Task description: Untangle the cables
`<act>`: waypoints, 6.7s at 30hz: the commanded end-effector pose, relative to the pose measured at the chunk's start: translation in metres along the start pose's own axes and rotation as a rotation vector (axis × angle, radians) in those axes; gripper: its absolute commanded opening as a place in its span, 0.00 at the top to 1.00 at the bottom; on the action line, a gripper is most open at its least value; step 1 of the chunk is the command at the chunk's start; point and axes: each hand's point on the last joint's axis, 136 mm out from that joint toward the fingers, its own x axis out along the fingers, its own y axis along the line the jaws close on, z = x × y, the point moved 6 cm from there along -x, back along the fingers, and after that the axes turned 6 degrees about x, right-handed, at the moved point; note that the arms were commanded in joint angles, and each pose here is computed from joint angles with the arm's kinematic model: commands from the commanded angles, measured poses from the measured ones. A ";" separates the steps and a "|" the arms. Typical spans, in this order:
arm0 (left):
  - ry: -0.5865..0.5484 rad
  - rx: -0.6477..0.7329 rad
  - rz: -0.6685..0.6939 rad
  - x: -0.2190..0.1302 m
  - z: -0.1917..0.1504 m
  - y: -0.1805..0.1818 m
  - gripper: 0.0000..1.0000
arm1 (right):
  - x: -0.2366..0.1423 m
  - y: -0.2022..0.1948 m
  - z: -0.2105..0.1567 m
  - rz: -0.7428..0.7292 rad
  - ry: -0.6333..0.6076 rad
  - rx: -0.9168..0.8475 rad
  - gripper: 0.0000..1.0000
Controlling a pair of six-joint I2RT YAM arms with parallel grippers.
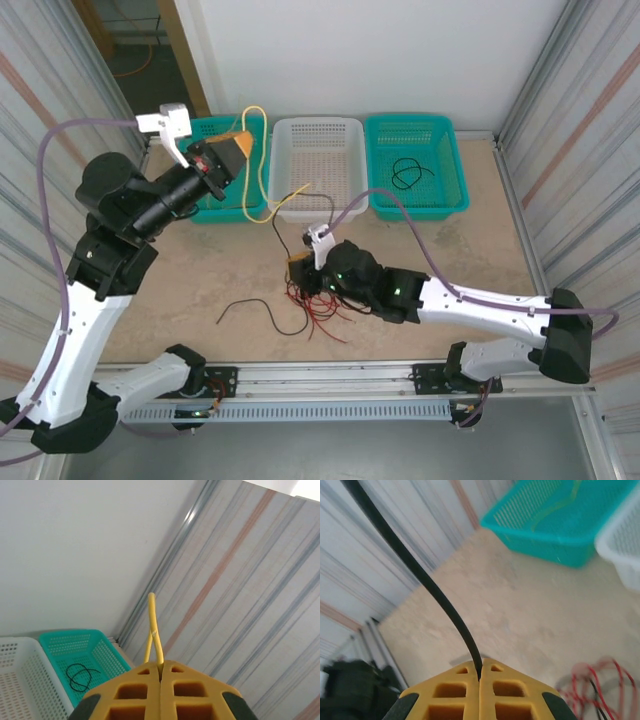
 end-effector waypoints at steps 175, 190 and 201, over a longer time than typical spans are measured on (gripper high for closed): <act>0.965 -0.152 0.875 -0.072 -0.313 0.174 1.00 | 0.034 -0.069 0.009 -0.226 0.328 0.224 0.64; 0.536 0.075 0.226 -0.005 -0.143 0.055 1.00 | 0.016 -0.024 0.059 -0.021 0.175 0.167 0.46; 0.381 0.074 0.022 0.008 -0.074 0.009 1.00 | -0.004 -0.024 0.098 -0.056 0.062 0.127 0.47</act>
